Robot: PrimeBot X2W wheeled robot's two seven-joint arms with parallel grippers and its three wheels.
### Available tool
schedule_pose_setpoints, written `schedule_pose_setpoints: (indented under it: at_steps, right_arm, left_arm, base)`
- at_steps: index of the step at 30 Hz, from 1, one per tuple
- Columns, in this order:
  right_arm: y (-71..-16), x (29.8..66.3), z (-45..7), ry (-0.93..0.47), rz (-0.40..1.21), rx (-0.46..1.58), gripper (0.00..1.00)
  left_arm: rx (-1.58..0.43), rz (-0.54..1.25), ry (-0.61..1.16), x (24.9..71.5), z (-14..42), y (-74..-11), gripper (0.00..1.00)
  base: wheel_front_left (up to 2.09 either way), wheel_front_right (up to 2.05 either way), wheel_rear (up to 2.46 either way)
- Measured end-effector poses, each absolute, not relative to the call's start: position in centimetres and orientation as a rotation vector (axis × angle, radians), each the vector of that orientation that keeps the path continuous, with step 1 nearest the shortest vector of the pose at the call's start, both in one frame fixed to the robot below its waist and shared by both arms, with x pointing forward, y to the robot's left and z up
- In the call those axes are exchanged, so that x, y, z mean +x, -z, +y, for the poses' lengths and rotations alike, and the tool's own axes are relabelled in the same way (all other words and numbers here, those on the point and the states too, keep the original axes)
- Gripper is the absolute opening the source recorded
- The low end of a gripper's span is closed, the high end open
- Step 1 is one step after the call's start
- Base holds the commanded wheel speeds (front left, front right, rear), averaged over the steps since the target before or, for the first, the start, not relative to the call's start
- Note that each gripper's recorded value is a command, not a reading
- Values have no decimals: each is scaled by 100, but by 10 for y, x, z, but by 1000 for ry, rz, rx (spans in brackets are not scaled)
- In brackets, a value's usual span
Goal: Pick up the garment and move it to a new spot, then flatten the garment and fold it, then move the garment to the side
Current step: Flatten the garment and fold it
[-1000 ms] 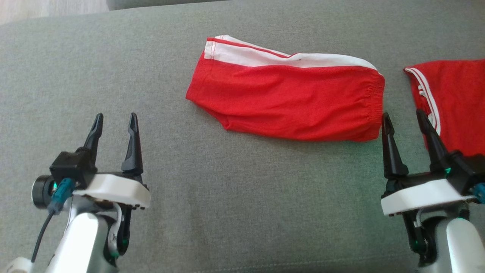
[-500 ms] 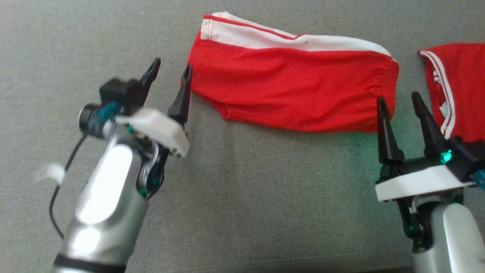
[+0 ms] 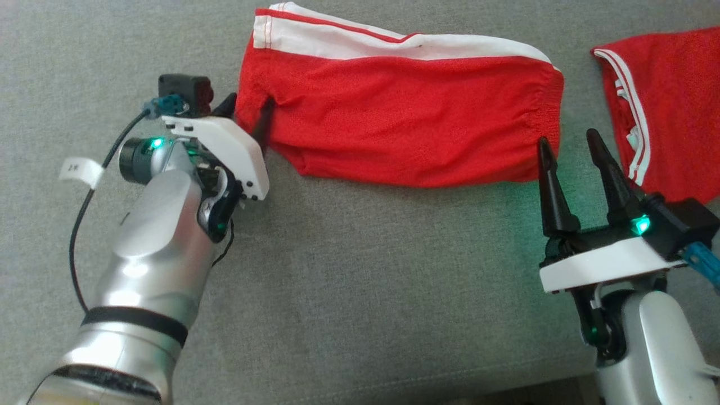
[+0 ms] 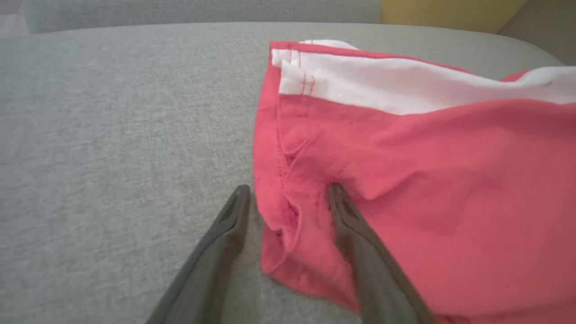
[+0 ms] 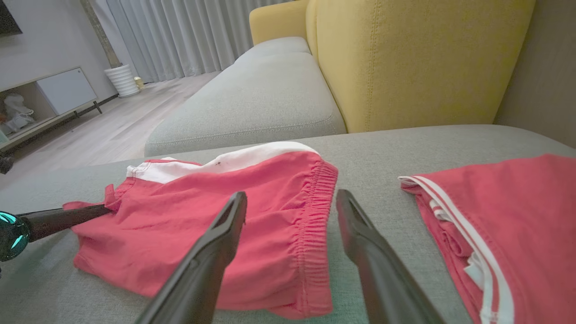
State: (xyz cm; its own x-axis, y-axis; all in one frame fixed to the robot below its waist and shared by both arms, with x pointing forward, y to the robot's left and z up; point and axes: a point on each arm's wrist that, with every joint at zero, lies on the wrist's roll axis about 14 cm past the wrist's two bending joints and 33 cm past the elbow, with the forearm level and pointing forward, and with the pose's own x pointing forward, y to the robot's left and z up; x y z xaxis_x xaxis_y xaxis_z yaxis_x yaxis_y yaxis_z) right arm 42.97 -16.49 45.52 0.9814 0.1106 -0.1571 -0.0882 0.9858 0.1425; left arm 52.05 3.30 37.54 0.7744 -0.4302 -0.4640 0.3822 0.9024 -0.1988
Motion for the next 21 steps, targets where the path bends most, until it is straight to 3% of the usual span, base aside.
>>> schedule_pose_setpoints:
  at_steps: [1, 13, 21]
  right_arm:
    - [-456, 430, -165, -99, 161, 135, 100]
    - [-466, 432, -154, -131, 138, 144, 100]
    - [-468, 431, -135, -184, 153, 151, 100]
  left_arm:
    - [-96, 529, 444, 520, 32, -376, 0]
    - [-187, 444, 374, 507, 48, -386, 0]
    - [-256, 430, 261, 466, 78, -376, 0]
  base:
    - [0, 0, 0]
    - [0, 0, 0]
    - [0, 0, 0]
